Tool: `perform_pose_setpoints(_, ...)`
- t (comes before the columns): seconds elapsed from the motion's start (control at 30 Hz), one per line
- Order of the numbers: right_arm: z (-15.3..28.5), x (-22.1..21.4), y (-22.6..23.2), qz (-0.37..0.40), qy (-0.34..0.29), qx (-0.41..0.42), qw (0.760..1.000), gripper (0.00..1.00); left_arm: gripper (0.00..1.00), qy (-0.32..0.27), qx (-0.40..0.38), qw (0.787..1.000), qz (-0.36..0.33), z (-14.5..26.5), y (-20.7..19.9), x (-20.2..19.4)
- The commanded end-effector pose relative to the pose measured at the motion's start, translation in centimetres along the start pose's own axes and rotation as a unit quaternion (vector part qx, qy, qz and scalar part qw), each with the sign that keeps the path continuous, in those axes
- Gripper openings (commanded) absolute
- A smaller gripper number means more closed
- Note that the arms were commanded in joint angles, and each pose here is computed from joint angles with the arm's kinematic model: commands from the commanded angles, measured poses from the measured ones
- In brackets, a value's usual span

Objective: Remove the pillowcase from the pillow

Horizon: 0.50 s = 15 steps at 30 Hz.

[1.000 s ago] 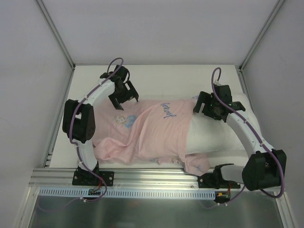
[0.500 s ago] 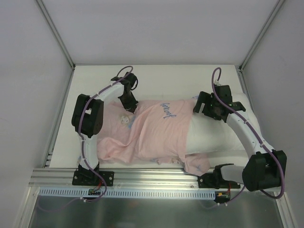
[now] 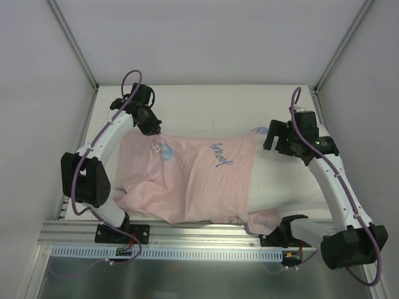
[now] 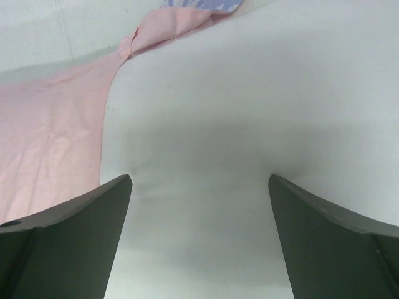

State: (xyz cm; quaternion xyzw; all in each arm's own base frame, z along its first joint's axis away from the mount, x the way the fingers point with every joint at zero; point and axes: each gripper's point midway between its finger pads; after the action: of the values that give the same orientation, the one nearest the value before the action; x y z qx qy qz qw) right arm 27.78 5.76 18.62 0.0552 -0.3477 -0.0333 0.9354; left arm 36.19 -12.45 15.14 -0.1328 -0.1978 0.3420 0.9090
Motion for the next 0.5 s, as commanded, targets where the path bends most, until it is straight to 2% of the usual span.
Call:
perform_pose_setpoints(0.0, 1.2, -0.8, -1.9, 0.050, 0.040, -0.037, 0.997, 0.96, 0.00, -0.001, -0.015, 1.000, -0.018, 0.7, -0.1, -0.3)
perform_pose_setpoints(0.13, 1.2, 0.6, -2.0, 0.082, 0.035, -0.041, 0.995, 0.96, 0.00, 0.015, -0.028, 0.999, -0.022, 0.5, -0.6, -0.8)
perform_pose_setpoints(0.23, 0.2, 1.4, -0.6, 0.097, 0.031, -0.004, 0.995, 0.96, 0.00, 0.020, -0.030, 0.999, -0.020, 0.3, -0.7, -1.0)
perform_pose_setpoints(0.33, -1.7, 0.9, 0.3, 0.079, 0.055, 0.004, 0.995, 0.96, 0.00, 0.025, -0.038, 0.999, -0.021, 0.4, -1.1, -1.1)
perform_pose_setpoints(0.37, -3.2, -0.7, 1.1, 0.067, 0.086, 0.027, 0.994, 0.96, 0.00, 0.025, -0.039, 0.999, -0.020, 0.4, -1.1, -1.1)
perform_pose_setpoints(0.43, -5.2, -1.3, 1.8, 0.050, 0.091, 0.038, 0.994, 0.96, 0.00, 0.026, -0.044, 0.998, -0.023, 0.5, -1.3, -1.1)
perform_pose_setpoints(0.47, -6.7, -3.1, 2.3, 0.040, 0.121, 0.050, 0.991, 0.96, 0.00, 0.027, -0.045, 0.998, -0.024, 0.5, -1.4, -1.2)
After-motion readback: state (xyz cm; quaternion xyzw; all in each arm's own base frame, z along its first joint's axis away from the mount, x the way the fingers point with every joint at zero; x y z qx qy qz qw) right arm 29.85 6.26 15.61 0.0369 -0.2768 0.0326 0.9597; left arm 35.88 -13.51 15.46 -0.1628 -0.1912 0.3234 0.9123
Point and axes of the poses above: each gripper's point midway between its finger pads, its own z axis back along the fingers, its own y axis along the line the jaws close on, x = y × z, and after that the axes turned 7 degrees about z, right-handed
